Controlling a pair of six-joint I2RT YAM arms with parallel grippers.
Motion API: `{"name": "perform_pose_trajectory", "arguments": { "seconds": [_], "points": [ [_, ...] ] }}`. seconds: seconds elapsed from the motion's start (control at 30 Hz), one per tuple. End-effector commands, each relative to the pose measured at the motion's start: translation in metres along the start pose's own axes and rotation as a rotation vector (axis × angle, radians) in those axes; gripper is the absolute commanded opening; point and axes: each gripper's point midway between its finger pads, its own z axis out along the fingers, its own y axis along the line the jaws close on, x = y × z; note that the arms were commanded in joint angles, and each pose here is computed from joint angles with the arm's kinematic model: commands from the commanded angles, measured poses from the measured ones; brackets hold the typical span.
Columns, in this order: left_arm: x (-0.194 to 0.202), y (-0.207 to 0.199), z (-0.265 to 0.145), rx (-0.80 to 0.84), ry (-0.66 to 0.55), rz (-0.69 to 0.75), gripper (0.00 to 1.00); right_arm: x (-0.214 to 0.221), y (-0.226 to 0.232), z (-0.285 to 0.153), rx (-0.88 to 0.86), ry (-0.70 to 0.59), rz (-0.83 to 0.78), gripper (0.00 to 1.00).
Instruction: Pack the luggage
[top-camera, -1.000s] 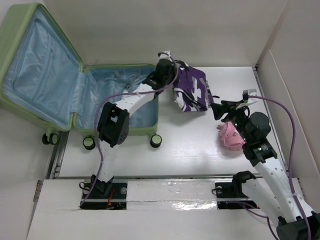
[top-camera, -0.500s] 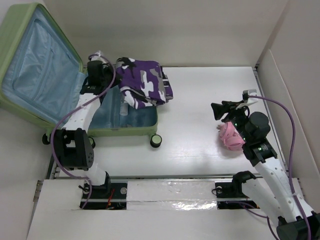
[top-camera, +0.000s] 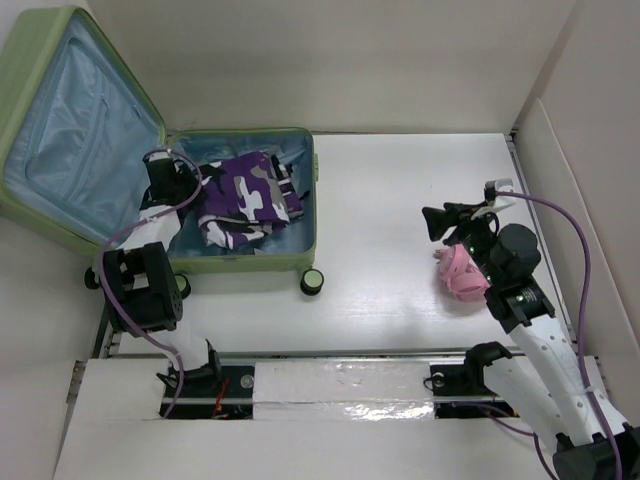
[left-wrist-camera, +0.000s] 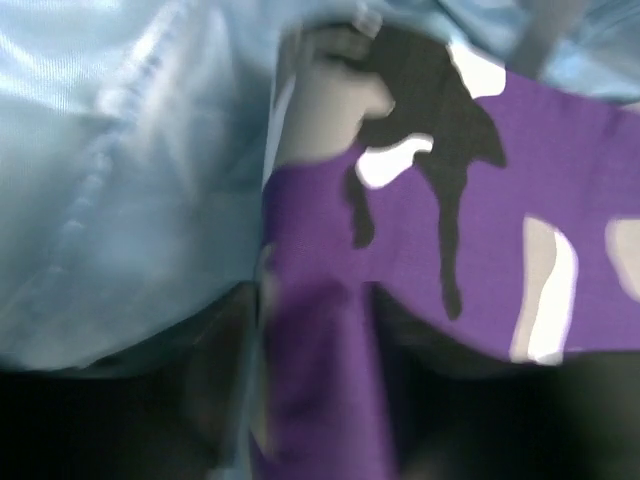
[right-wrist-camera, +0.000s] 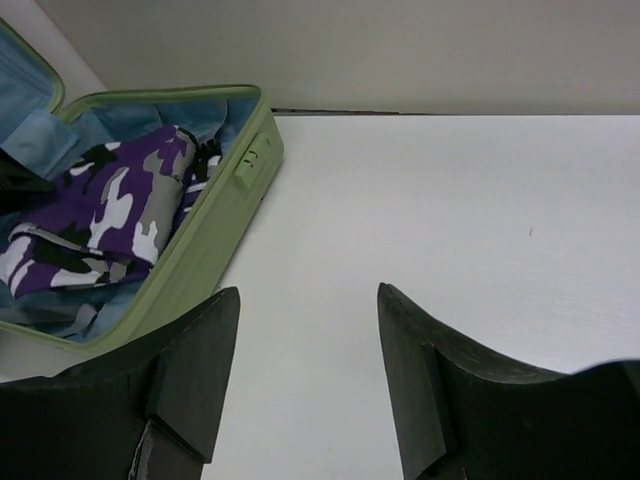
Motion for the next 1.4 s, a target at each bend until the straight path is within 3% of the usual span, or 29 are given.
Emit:
{"name": "perform_pose_trajectory", "arguments": {
  "seconds": [0.0, 0.03, 0.1, 0.2, 0.23, 0.3, 0.37, 0.4, 0.43, 0.53, 0.57, 0.63, 0.7, 0.73, 0.8, 0.83, 0.87, 0.9, 0.93, 1.0, 1.13, 1.37],
  "points": [
    [-0.043, 0.012, -0.008, -0.090, -0.153, 0.027, 0.58, -0.022, 0.007, -0.001, -0.016, -0.050, -0.021, 0.63],
    [-0.043, 0.015, -0.008, -0.108, -0.153, 0.017, 0.66, -0.021, 0.006, -0.001, -0.010, -0.041, -0.023, 0.63],
    [-0.045, 0.019, -0.013, -0.143, -0.149, -0.006, 0.70, -0.021, 0.001, -0.002, 0.015, -0.042, -0.026, 0.61],
    [-0.060, -0.020, -0.040, -0.049, -0.227, -0.010, 0.68, -0.021, -0.007, -0.002, 0.060, -0.051, -0.011, 0.33],
    [-0.063, -0.036, -0.049, -0.012, -0.249, -0.003, 0.67, -0.019, -0.008, -0.003, 0.072, -0.039, -0.007, 0.12],
    [-0.071, -0.095, -0.084, 0.151, -0.307, 0.034, 0.61, -0.022, -0.020, -0.006, 0.141, -0.047, -0.003, 0.02],
    [-0.064, -0.142, -0.110, 0.262, -0.329, 0.093, 0.54, -0.028, -0.027, -0.012, 0.184, -0.077, -0.001, 0.00],
    [-0.059, -0.168, -0.128, 0.325, -0.341, 0.125, 0.45, -0.029, -0.033, -0.015, 0.218, -0.091, 0.001, 0.00],
    [-0.031, -0.211, -0.147, 0.435, -0.309, 0.189, 0.41, -0.035, -0.031, -0.021, 0.215, -0.117, -0.001, 0.00],
    [0.029, -0.277, -0.180, 0.648, -0.176, 0.229, 0.27, -0.051, -0.021, -0.037, 0.180, -0.137, -0.006, 0.00],
    [0.047, -0.294, -0.191, 0.719, -0.131, 0.242, 0.22, -0.060, -0.018, -0.042, 0.175, -0.152, -0.006, 0.00],
    [0.084, -0.312, -0.197, 0.768, -0.059, 0.252, 0.03, -0.085, -0.011, -0.055, 0.171, -0.194, 0.000, 0.00],
    [0.139, -0.342, -0.217, 0.864, 0.001, 0.275, 0.00, -0.110, -0.002, -0.067, 0.151, -0.246, 0.001, 0.04],
    [0.157, -0.353, -0.225, 0.898, 0.012, 0.296, 0.01, -0.113, -0.002, -0.069, 0.155, -0.250, 0.002, 0.10],
    [0.208, -0.385, -0.239, 0.949, 0.049, 0.384, 0.19, -0.115, -0.006, -0.069, 0.183, -0.242, -0.002, 0.19],
    [0.224, -0.394, -0.242, 0.962, 0.071, 0.409, 0.29, -0.112, -0.008, -0.069, 0.197, -0.219, -0.004, 0.32],
    [0.238, -0.401, -0.242, 0.968, 0.089, 0.427, 0.37, -0.111, -0.011, -0.069, 0.214, -0.207, -0.007, 0.38],
    [0.260, -0.414, -0.244, 0.989, 0.111, 0.456, 0.52, -0.109, -0.016, -0.071, 0.240, -0.199, -0.009, 0.43],
    [0.266, -0.422, -0.247, 1.012, 0.109, 0.456, 0.58, -0.108, -0.017, -0.075, 0.254, -0.190, -0.008, 0.52],
    [0.282, -0.445, -0.252, 1.053, 0.121, 0.475, 0.71, -0.112, -0.017, -0.081, 0.257, -0.205, -0.012, 0.60],
    [0.316, -0.482, -0.268, 1.159, 0.187, 0.563, 0.79, -0.116, -0.014, -0.091, 0.243, -0.204, -0.033, 0.73],
    [0.352, -0.513, -0.243, 1.054, 0.144, 0.682, 0.81, -0.108, -0.012, -0.088, 0.224, -0.172, -0.050, 0.77]
  ]
}}
